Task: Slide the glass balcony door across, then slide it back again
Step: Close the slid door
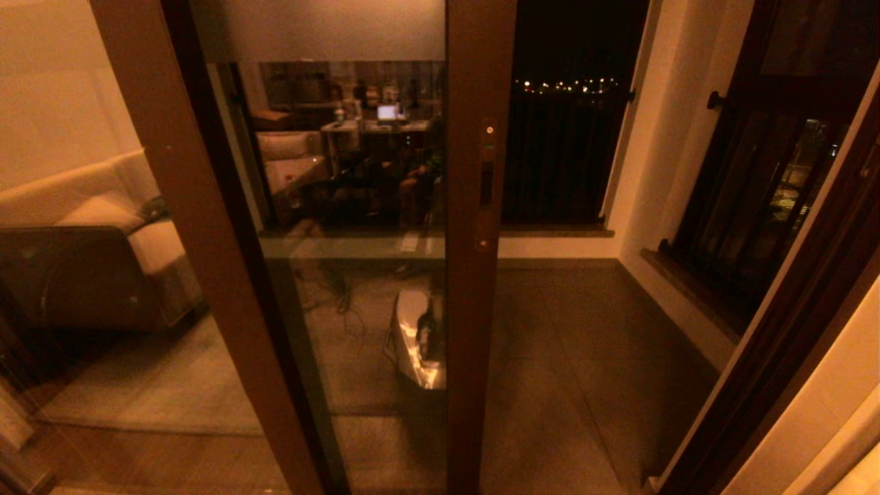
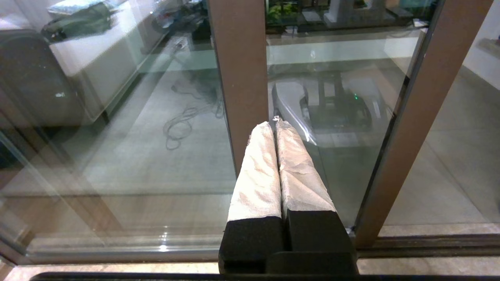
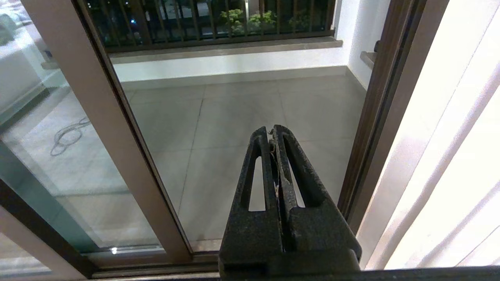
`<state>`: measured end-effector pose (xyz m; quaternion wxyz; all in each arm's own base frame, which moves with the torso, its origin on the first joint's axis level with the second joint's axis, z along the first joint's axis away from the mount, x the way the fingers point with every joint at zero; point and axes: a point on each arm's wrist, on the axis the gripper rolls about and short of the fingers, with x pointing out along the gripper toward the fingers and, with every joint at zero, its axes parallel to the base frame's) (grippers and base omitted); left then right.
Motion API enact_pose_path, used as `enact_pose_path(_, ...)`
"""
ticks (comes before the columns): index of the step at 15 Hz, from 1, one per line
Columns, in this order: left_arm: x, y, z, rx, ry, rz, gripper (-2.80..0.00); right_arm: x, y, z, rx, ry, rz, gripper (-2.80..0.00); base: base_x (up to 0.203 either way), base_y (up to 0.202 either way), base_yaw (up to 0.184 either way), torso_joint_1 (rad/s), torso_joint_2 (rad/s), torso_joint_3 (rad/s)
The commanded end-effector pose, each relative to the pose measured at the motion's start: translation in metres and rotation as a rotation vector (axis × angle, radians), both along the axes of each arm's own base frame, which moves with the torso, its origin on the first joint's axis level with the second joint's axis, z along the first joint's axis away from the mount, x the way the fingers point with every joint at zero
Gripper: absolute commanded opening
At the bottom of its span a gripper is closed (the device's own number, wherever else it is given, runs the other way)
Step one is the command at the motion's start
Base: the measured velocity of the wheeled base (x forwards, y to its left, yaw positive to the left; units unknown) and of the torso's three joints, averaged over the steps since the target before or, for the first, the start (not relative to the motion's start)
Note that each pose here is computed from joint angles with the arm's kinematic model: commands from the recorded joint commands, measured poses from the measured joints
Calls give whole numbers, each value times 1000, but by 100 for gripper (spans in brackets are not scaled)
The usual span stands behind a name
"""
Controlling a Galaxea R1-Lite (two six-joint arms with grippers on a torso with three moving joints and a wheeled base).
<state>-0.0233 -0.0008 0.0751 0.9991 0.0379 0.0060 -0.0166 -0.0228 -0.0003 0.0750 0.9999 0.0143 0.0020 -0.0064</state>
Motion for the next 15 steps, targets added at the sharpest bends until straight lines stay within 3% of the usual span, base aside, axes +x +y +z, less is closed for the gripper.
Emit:
enact_pose_path(1, 0, 0, 0, 1, 0, 1, -280, -1, 0, 5, 1, -28, 1, -280, 0, 0, 0, 0, 0, 0)
enact_pose_path(3, 0, 0, 0, 1, 0, 1, -280, -10, 2, 41, 0, -119, 67, -280, 0, 0, 0, 0, 0, 0)
enact_pose_path(4, 0, 0, 0, 1, 0, 1, -280, -11, 3, 63, -3, -114, 130, -280, 0, 0, 0, 0, 0, 0)
enact_pose_path(8, 0, 0, 0, 1, 0, 1, -280, 30, 7, 139, 13, 32, 325, -280, 0, 0, 0, 0, 0, 0)
enact_pose_path(12, 0, 0, 0, 1, 0, 1, -280, 132, 15, 215, 66, 189, 494, -280, 0, 0, 0, 0, 0, 0)
enact_pose_path(14, 0, 0, 0, 1, -1, 1, -280, 191, 34, 252, 98, 240, 517, -280, 0, 0, 0, 0, 0, 0)
enact_pose_path(15, 0, 0, 0, 1, 0, 1, -280, 217, 49, 256, 103, 285, 509, -280, 0, 0, 0, 0, 0, 0)
